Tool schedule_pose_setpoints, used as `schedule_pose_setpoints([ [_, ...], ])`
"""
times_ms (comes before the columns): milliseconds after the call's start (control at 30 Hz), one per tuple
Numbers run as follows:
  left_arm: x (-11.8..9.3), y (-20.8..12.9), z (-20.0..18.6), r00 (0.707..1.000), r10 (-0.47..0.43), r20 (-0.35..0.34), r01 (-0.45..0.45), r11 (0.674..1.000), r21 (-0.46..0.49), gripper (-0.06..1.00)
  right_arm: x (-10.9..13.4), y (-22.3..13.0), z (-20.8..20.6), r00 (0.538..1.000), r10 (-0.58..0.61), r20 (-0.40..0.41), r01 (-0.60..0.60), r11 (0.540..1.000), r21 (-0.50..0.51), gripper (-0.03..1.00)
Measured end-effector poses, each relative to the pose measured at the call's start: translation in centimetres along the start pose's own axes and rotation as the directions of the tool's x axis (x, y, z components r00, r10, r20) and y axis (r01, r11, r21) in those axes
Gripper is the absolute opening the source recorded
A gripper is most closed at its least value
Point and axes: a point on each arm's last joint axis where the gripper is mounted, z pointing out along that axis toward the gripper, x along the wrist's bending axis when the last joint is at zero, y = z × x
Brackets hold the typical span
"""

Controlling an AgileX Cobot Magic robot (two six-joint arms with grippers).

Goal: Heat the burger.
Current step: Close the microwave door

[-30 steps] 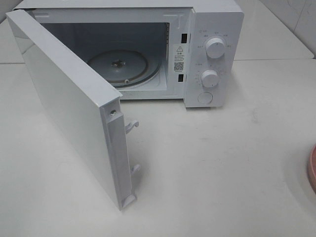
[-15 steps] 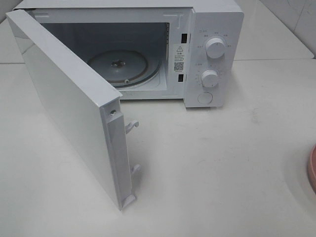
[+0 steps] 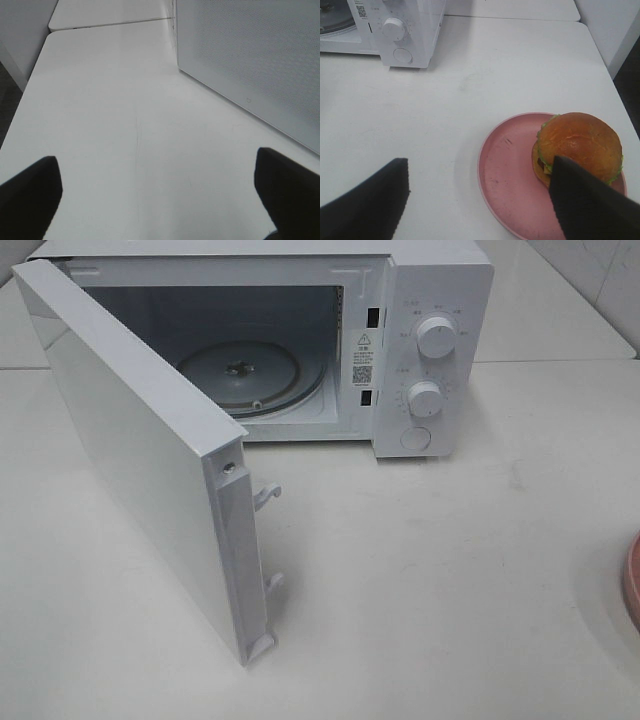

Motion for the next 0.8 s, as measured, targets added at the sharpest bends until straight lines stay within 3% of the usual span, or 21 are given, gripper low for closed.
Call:
schedule_pose_setpoints([
  [267,0.0,0.0,0.0,1.0,0.0,0.0,0.0,1.0,-0.001,0.97,0.0,0.0,0.0,1.0,0.0,0.0,0.0,1.0,0.0,0.76],
  [500,0.1,1.0,-0.7,1.0,0.003,-0.013,-0.004,0.997,-0.079,0.96,0.0,0.0,0.0,1.0,0.0,0.0,0.0,1.0,0.0,0.76],
  [600,0.2,1.5,-0.6,1.0,0.005,-0.026,-0.008,0.993,-0.121,0.89,0.0,0.0,0.0,1.0,0.0,0.0,0.0,1.0,0.0,0.76],
  [667,0.3,2.0,-0.2,1.0,0.002,-0.026,-0.006,0.992,-0.127,0.72,0.0,0.0,0.0,1.0,0.0,0.0,0.0,1.0,0.0,0.76],
  [700,0.3,2.0,-0.2,1.0,0.002,-0.026,-0.006,0.992,-0.127,0.72,0.0,0.0,0.0,1.0,0.0,0.0,0.0,1.0,0.0,0.76],
  [767,0.4,2.4,0.7,1.0,-0.003,-0.021,0.001,0.993,-0.117,0.45,0.0,0.0,0.0,1.0,0.0,0.0,0.0,1.0,0.0,0.76],
  [800,0.4,2.4,0.7,1.0,-0.003,-0.021,0.001,0.993,-0.117,0.45,0.0,0.0,0.0,1.0,0.0,0.0,0.0,1.0,0.0,0.76],
])
